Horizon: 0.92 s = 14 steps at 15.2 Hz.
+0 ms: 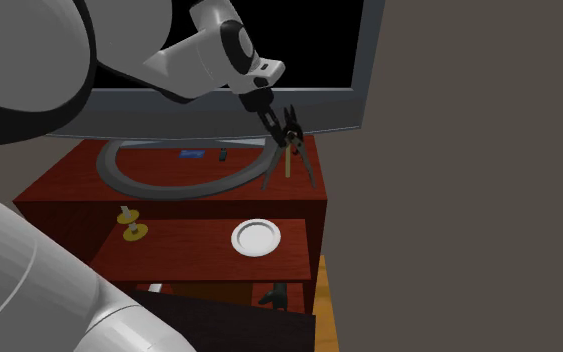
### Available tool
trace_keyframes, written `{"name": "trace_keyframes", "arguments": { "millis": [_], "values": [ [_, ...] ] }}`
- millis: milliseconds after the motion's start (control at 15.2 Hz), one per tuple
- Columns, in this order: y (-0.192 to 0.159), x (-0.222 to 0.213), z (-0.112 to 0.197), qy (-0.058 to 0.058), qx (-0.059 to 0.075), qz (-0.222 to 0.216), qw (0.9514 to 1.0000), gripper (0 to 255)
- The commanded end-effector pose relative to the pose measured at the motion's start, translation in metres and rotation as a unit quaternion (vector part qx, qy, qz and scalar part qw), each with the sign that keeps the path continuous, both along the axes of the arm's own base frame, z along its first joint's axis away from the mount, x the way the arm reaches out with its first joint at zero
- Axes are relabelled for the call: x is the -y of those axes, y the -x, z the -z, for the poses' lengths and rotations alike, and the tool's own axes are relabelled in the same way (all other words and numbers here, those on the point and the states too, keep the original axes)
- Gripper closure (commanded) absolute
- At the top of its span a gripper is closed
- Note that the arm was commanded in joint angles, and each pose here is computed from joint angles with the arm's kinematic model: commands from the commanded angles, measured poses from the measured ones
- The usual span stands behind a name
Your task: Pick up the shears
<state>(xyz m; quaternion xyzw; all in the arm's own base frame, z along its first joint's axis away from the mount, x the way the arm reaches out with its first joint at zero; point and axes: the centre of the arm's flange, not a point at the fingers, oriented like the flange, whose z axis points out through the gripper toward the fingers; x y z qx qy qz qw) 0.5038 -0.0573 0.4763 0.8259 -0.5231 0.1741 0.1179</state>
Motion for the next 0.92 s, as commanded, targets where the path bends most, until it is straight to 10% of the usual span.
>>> {"name": "trace_keyframes", "arguments": {
  "millis": [0, 858],
  "values": [
    [0.002, 0.003, -0.004, -0.001, -0.007, 0.004, 1.0, 255],
    [0.002, 0.003, -0.063, -0.001, -0.007, 0.004, 1.0, 255]
  ]
}}
